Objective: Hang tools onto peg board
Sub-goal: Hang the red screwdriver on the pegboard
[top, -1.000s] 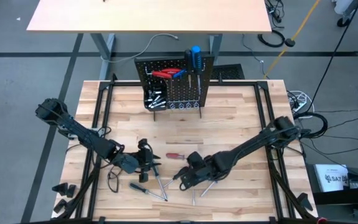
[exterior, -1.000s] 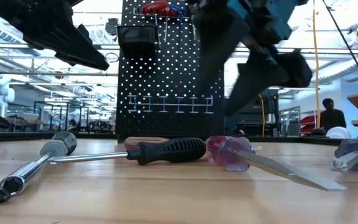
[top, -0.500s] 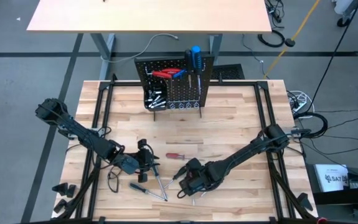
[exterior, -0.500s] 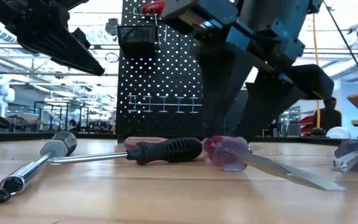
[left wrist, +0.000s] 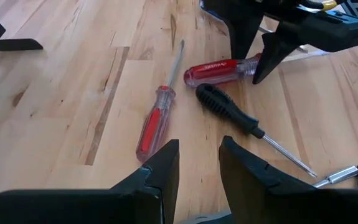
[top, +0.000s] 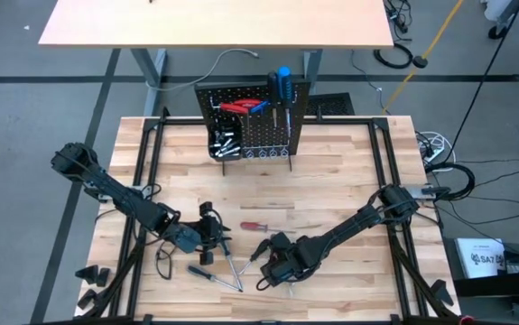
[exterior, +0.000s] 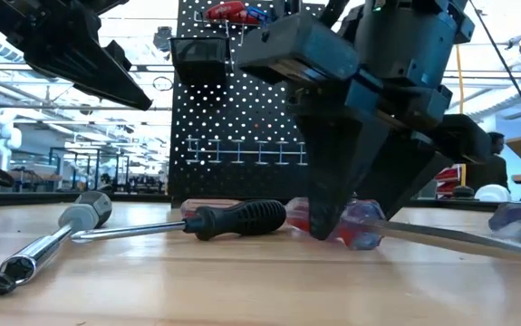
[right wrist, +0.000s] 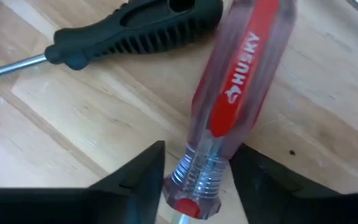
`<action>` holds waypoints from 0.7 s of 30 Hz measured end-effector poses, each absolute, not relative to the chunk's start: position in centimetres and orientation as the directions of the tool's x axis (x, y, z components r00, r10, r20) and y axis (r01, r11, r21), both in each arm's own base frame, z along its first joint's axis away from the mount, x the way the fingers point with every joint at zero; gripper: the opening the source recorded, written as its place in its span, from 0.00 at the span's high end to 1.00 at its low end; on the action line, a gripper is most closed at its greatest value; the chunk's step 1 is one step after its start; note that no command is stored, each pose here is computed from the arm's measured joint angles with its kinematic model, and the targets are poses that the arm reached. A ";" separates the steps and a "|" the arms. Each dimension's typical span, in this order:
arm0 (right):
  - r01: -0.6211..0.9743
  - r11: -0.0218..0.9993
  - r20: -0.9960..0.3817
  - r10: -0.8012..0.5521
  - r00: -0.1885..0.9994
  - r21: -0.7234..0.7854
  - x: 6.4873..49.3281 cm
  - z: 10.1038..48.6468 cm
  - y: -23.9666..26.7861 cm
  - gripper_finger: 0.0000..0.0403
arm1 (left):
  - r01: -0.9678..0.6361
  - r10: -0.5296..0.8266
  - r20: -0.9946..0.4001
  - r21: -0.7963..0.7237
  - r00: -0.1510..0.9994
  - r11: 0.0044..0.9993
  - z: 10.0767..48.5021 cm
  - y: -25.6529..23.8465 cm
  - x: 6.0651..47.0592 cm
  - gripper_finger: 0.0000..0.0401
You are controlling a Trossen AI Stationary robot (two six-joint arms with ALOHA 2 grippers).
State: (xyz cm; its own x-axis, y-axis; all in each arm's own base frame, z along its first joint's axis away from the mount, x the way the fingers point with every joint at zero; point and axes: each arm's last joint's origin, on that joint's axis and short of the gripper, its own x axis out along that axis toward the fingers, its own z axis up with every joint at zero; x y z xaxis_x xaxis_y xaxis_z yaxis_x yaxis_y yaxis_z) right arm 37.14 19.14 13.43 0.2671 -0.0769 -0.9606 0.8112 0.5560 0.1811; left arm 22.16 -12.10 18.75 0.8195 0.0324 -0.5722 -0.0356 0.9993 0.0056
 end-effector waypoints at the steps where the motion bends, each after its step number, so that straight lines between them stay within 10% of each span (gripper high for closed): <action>1: 0.807 0.564 -0.962 -0.076 0.261 0.175 37.1 13.5 19.1 0.61 | -0.036 0.032 -0.572 0.006 0.819 0.999 18.8 -12.1 22.2 0.71; 5: 0.788 0.592 -0.965 -0.069 0.255 0.166 37.0 13.7 19.0 0.80 | -0.036 0.033 -0.572 0.006 0.819 0.999 18.7 -12.1 22.2 0.71; 15: 0.722 0.621 -0.883 -0.099 0.460 0.306 36.2 18.7 19.8 0.80 | -0.108 0.116 -0.508 0.046 0.854 0.993 20.5 -12.0 20.7 0.71; 21: 0.648 0.702 -0.661 -0.341 0.669 0.295 33.4 24.7 20.5 0.80 | -0.137 0.141 -0.410 0.039 0.901 0.990 22.4 -12.7 18.9 0.71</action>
State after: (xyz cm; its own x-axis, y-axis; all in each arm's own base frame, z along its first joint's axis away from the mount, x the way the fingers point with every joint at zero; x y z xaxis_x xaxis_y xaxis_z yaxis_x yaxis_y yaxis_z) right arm 33.39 20.55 24.72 0.6690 -0.3406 -0.6606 0.6484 0.7019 0.2948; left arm 18.88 -12.69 22.42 0.9010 0.1412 -0.4102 -0.1374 0.9898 0.0389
